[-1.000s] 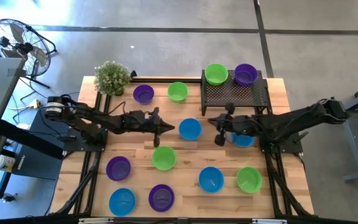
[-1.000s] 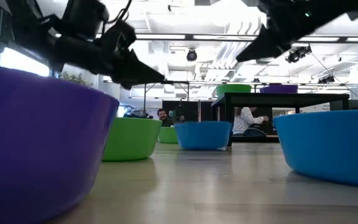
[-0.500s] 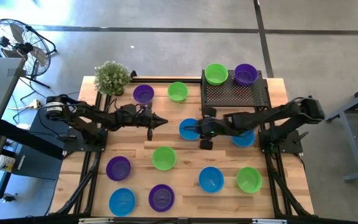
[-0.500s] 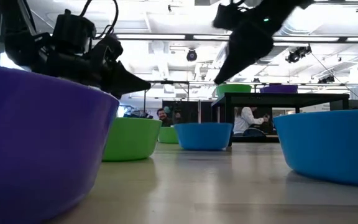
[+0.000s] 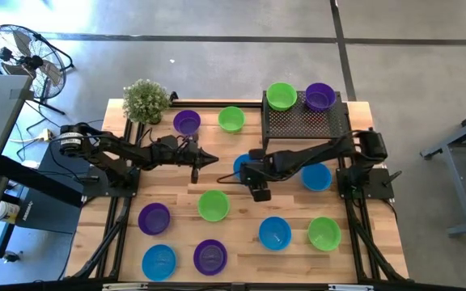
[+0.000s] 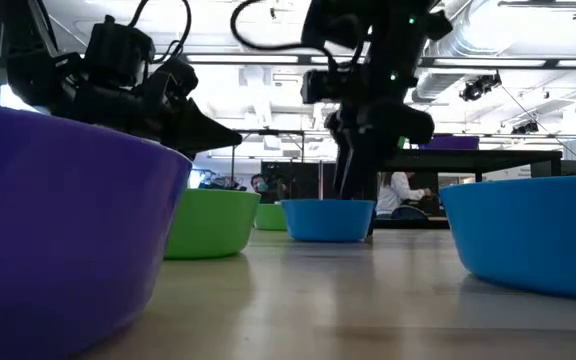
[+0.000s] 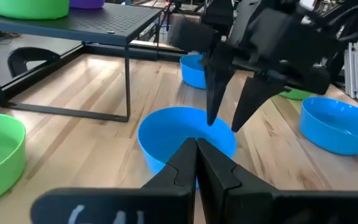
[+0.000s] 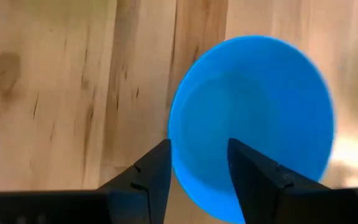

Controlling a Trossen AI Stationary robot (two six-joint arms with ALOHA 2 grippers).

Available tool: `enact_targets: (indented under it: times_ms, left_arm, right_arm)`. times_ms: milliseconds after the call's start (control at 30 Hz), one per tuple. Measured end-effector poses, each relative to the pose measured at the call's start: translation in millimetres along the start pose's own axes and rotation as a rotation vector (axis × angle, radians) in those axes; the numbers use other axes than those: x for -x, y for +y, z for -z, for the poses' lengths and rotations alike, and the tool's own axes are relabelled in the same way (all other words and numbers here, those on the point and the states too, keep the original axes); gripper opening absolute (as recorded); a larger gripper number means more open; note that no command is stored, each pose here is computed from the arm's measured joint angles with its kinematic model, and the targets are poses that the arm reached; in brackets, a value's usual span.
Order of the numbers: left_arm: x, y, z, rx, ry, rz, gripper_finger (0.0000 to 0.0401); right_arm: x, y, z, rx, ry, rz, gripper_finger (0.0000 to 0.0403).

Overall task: Pick & Place Mini bowls
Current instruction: Put the blue bowl on the shelf

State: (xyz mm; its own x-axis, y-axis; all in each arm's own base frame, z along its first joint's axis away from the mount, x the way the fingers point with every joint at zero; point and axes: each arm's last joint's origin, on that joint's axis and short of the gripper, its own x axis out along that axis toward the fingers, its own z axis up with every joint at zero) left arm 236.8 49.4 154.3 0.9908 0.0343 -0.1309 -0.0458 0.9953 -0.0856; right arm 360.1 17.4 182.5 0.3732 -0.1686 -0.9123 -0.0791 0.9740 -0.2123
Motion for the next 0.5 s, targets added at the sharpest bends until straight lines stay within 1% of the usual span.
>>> enact_targets:
  times_ms: [133, 333, 500]
  left_arm:
    - [0, 0, 0, 0.000, 0.000, 0.000, 0.0003]
    - [0, 0, 0, 0.006, 0.000, 0.002, 0.0003]
    - [0, 0, 0, 0.015, 0.001, 0.002, 0.0003]
  right_arm:
    - [-11, -2, 2, -0.005, 0.030, -0.010, 0.0134]
    - [-25, -7, 4, -0.012, 0.058, -0.043, 0.0108]
    - [-26, -11, 3, 0.001, 0.043, -0.035, 0.0078]
